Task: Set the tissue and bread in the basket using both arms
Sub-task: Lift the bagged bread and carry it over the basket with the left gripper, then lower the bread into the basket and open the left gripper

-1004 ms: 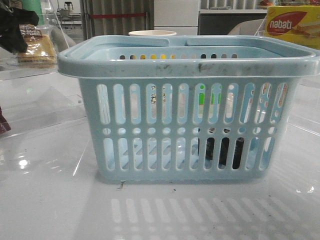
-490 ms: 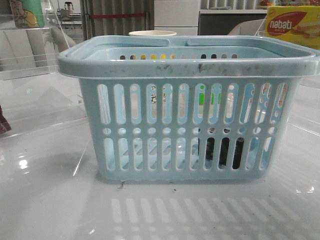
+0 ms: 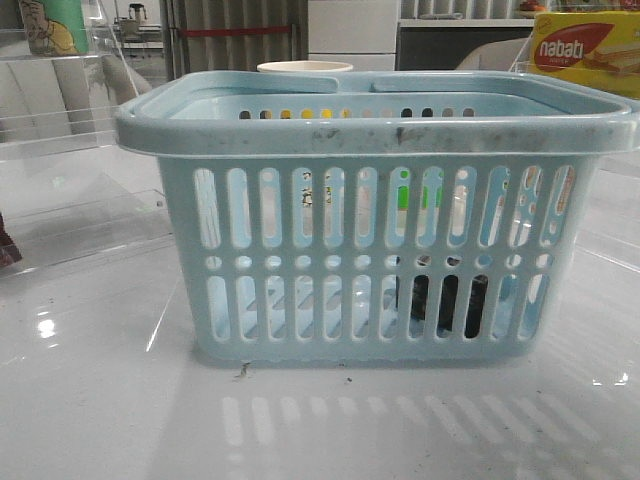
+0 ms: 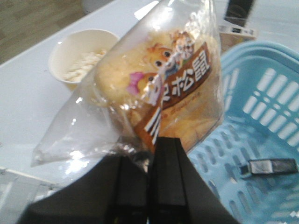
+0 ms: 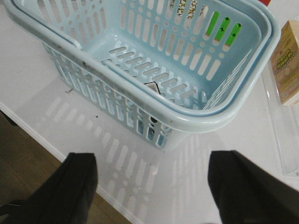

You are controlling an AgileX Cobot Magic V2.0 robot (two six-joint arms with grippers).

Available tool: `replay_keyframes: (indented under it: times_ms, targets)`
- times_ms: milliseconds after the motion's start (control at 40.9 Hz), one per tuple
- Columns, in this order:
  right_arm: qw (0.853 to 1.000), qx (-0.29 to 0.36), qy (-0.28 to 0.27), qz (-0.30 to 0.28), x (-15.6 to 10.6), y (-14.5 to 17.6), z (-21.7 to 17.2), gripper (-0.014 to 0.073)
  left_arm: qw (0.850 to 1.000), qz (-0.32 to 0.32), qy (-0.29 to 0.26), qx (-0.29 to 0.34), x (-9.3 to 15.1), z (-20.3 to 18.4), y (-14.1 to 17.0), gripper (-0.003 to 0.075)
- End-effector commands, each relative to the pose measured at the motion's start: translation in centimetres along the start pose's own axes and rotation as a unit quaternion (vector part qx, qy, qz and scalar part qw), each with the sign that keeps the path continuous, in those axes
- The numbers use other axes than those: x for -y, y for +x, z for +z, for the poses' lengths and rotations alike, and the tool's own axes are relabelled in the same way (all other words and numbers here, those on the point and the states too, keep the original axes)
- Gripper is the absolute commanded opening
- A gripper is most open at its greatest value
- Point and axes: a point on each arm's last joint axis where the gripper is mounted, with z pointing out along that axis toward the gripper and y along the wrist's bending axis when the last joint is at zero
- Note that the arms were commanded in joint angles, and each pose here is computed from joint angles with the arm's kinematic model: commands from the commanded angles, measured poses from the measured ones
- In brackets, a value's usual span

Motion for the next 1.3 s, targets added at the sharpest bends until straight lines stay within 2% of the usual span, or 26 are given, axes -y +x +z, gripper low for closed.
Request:
replay_keyframes:
  times_ms: [0,245,685,783,930,1004,1126,1273]
  targets:
    - [0.999,0.048,0.008,-0.005,0.2,-1.3,-0.5,0.0589,0.999,0.031,0.017,0.04,2.1,-1.5,-1.4,0.009]
    - [0.999,0.048,0.008,-0.005,0.2,-1.3,-0.5,0.0589,0.996,0.042,0.068,-0.033,4.3,3.9,0.1,0.009]
    - [0.999,0.048,0.008,-0.005,0.2,-1.3,-0.5,0.0589,0.987,0.017,0.094,-0.13,4.7,12.3,3.9,0.0092]
    - [0.999,0.048,0.008,-0.005,0.2,-1.3,-0.5,0.0589,0.986,0.013,0.096,-0.136,4.7,12.9,4.2,0.017]
    - [0.999,0.048,0.008,-0.005,0.2,-1.3,-0.5,0.0589,0.986,0.012,0.097,-0.135,4.7,12.8,4.1,0.0413]
    - [0.999,0.048,0.008,-0.005,0.2,-1.3,-0.5,0.0589,0.986,0.013,0.098,-0.136,4.7,12.8,4.1,0.0473]
    - [0.999,0.048,0.008,-0.005,0.2,-1.3,-0.5,0.0589,0.983,0.016,0.106,-0.148,4.8,11.8,3.8,0.0477]
    - [0.999,0.048,0.008,-0.005,0.2,-1.3,-0.5,0.0589,0.985,0.021,0.111,-0.127,4.8,7.9,1.7,0.0476]
